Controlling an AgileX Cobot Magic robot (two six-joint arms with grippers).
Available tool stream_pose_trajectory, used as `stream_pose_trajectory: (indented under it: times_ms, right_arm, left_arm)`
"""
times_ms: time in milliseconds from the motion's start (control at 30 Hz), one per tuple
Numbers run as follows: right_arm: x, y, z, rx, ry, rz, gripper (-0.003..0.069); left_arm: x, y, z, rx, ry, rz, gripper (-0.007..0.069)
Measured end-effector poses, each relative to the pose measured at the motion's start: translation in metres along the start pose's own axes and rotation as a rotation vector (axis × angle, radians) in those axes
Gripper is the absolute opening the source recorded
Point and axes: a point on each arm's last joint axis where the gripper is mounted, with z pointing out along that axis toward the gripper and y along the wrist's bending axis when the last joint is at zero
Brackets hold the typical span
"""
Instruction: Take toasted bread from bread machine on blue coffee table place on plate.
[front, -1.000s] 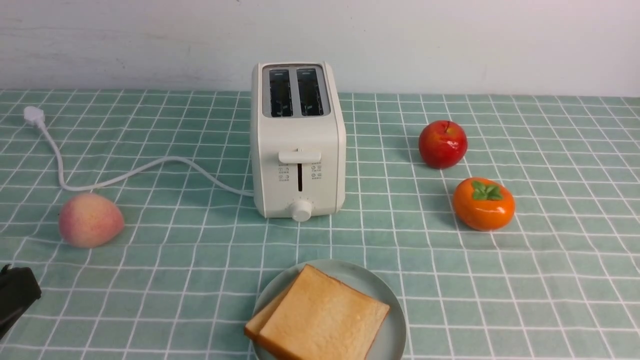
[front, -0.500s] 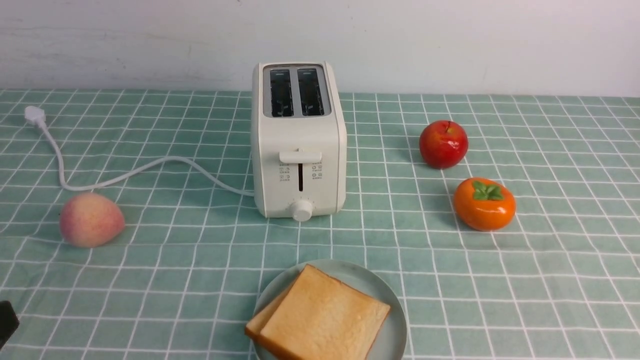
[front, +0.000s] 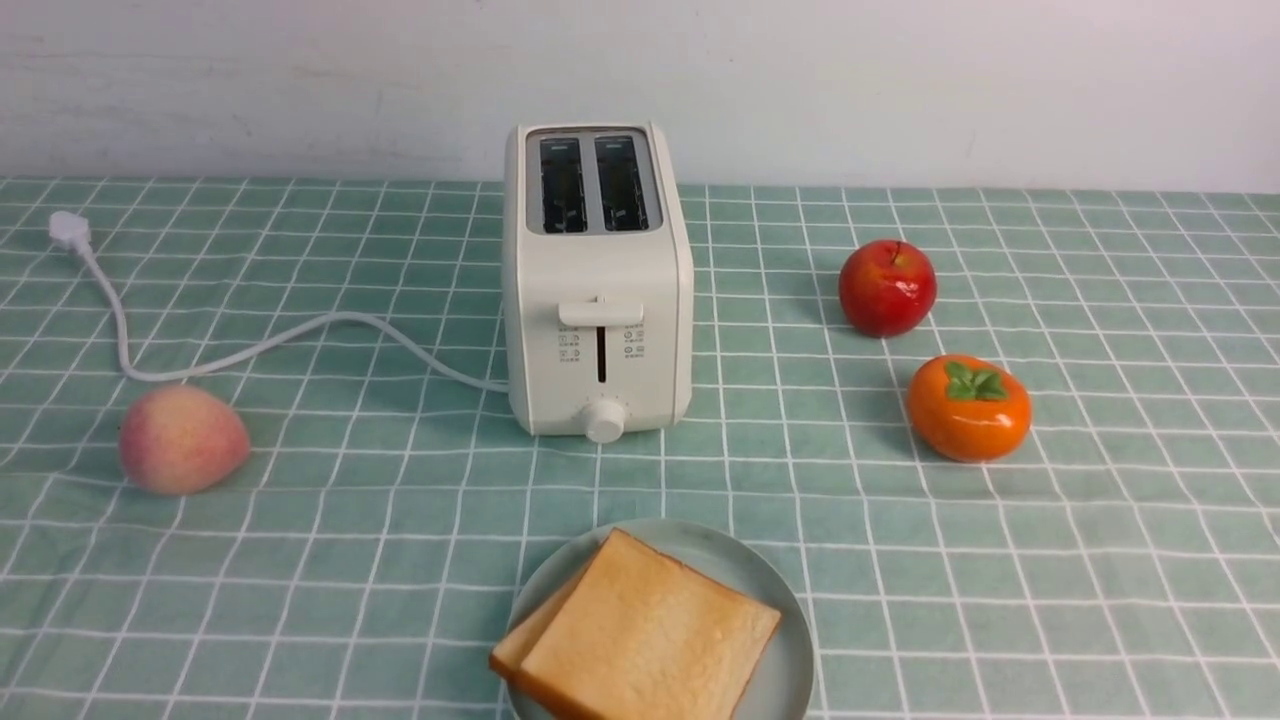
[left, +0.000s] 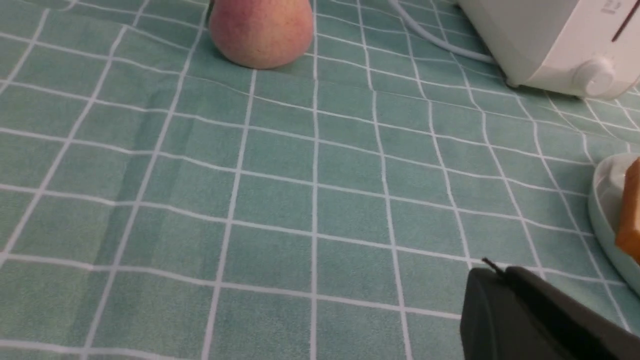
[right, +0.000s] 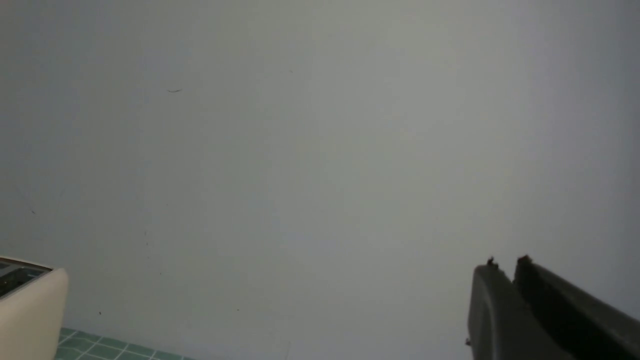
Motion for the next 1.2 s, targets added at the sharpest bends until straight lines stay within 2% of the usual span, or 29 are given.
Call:
stream_pose_trajectory:
  times_ms: [1200]
  right_arm:
    - [-0.0007,0.0008,0.0000,-0.008,-0.008,-0.001,0.0106]
  left_arm:
    - [-0.0001,0.0008,0.0002,-0.013,-0.007,-0.007,0.0031]
